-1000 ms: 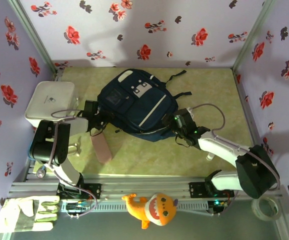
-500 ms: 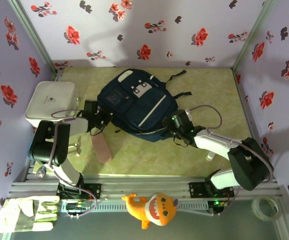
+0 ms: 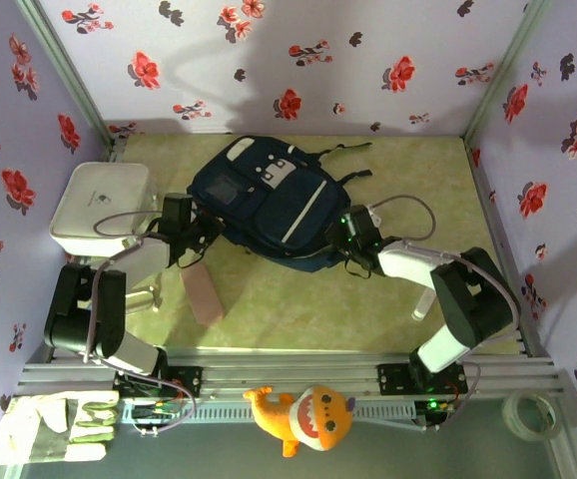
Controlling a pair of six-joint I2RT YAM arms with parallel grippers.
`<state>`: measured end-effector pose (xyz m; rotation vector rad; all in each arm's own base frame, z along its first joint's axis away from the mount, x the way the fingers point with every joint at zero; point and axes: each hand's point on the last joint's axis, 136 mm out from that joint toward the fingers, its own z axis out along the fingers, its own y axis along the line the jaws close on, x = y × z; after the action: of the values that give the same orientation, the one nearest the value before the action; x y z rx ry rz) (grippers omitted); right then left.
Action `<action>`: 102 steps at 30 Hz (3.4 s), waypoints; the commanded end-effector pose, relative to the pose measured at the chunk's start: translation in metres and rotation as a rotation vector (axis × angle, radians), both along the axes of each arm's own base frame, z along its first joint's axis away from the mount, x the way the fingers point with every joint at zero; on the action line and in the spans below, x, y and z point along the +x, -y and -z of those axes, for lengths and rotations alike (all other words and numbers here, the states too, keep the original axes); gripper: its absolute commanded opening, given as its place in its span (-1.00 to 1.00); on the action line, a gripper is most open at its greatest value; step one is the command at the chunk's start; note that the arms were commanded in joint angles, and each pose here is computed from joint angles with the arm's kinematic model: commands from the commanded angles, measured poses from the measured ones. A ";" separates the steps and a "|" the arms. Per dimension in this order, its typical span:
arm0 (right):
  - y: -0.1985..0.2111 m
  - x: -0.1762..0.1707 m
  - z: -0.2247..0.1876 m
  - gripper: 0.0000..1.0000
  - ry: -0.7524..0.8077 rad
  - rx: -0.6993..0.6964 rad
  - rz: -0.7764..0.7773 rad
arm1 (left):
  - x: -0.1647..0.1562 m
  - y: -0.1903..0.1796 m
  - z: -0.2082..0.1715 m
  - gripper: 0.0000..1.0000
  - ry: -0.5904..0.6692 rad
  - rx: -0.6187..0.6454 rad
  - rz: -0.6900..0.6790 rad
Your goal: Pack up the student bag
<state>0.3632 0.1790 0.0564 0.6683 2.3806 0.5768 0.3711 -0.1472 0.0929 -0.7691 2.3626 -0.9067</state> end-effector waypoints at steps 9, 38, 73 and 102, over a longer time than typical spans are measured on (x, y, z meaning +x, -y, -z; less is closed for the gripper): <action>0.036 -0.011 -0.048 0.22 0.005 -0.184 -0.068 | -0.002 0.034 -0.050 -1.00 0.130 -0.025 0.025; -0.173 -0.093 -0.077 -0.38 0.113 -0.315 -0.520 | -0.007 0.083 -0.092 -1.00 0.268 -0.051 0.080; -0.161 -0.046 -0.057 -0.46 0.081 -0.507 -0.383 | -0.014 0.088 -0.098 -1.00 0.273 -0.066 0.100; -0.133 -0.074 -0.056 -0.60 0.054 -0.462 -0.431 | -0.009 0.082 -0.093 -1.00 0.263 -0.037 0.090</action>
<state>0.2877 0.2981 0.0938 -0.0235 2.5192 0.1049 0.3521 -0.2161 0.1424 -0.6134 2.2719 -0.9314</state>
